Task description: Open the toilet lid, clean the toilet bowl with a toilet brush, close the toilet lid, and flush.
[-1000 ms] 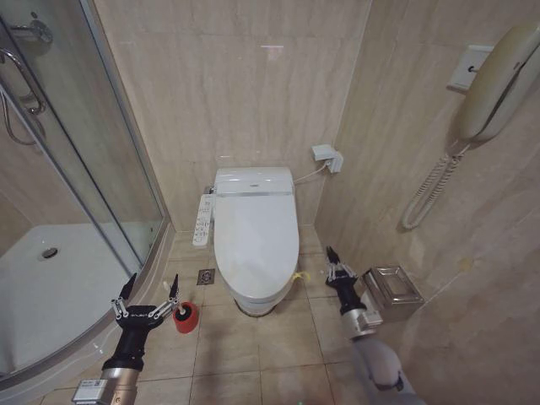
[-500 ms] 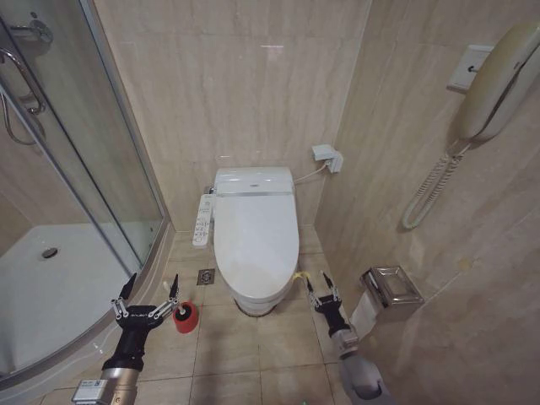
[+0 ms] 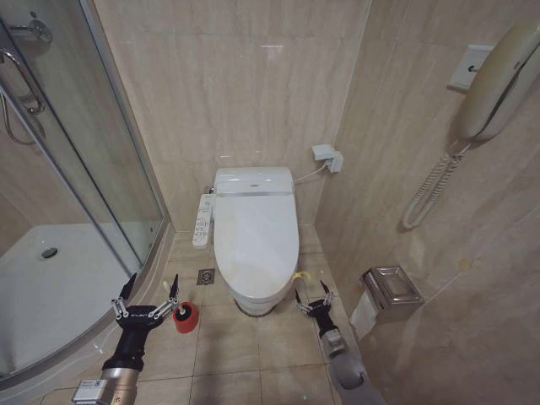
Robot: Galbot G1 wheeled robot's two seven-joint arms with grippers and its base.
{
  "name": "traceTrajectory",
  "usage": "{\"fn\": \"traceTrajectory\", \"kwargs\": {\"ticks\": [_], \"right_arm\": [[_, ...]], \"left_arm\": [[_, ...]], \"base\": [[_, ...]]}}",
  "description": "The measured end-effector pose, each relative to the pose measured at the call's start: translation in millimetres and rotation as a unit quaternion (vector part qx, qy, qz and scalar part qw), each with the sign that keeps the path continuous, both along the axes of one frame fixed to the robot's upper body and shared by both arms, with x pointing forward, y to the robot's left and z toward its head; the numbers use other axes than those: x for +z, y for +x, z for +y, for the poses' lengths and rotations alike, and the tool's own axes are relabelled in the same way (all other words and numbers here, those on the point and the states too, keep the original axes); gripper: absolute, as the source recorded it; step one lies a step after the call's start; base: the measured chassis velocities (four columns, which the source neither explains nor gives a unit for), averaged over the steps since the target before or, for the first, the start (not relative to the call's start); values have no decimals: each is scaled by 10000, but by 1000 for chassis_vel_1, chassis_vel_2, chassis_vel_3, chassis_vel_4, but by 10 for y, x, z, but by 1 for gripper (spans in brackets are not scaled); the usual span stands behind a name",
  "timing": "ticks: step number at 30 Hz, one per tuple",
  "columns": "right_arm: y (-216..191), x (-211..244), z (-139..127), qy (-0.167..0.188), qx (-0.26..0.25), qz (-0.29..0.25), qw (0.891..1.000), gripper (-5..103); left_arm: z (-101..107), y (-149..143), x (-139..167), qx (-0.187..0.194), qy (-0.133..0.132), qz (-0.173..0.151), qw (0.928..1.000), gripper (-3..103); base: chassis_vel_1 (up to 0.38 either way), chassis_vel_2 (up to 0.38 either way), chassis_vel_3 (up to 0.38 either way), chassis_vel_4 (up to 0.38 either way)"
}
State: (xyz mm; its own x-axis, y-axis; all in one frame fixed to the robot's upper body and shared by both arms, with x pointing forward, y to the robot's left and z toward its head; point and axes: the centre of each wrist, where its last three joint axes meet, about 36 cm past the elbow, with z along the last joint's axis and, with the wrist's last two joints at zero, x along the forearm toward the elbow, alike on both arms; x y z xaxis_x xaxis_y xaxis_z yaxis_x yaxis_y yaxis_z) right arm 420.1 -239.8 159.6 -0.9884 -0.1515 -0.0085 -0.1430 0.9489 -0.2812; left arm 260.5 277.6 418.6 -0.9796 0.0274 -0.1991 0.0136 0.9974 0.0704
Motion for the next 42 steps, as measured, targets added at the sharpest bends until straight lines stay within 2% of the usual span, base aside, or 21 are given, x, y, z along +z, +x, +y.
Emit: {"fn": "traceTrajectory", "kwargs": {"ticks": [23,31,32,38,39,42], "right_arm": [[262,21,71,90,-238,-159,9996,100],[279,27,43,131,-169,-212,9995,100],[277,26,37,142,-138,-232,9995,84],[250,20,22,169,-1,-288,9994,84],[248,21,21,176,-3,-292,9994,56],[238,16,7,239,60,-289,9993,56]], "left_arm": [[0,0,0,1,0,0,10000,99],[0,0,0,0,0,0,10000,99],[0,0,0,0,0,0,10000,99],[0,0,0,1,0,0,10000,99],[0,0,0,0,0,0,10000,99],[0,0,0,0,0,0,10000,99]], "base": [[0,0,0,0],[0,0,0,0],[0,0,0,0],[0,0,0,0],[0,0,0,0],[0,0,0,0]]}}
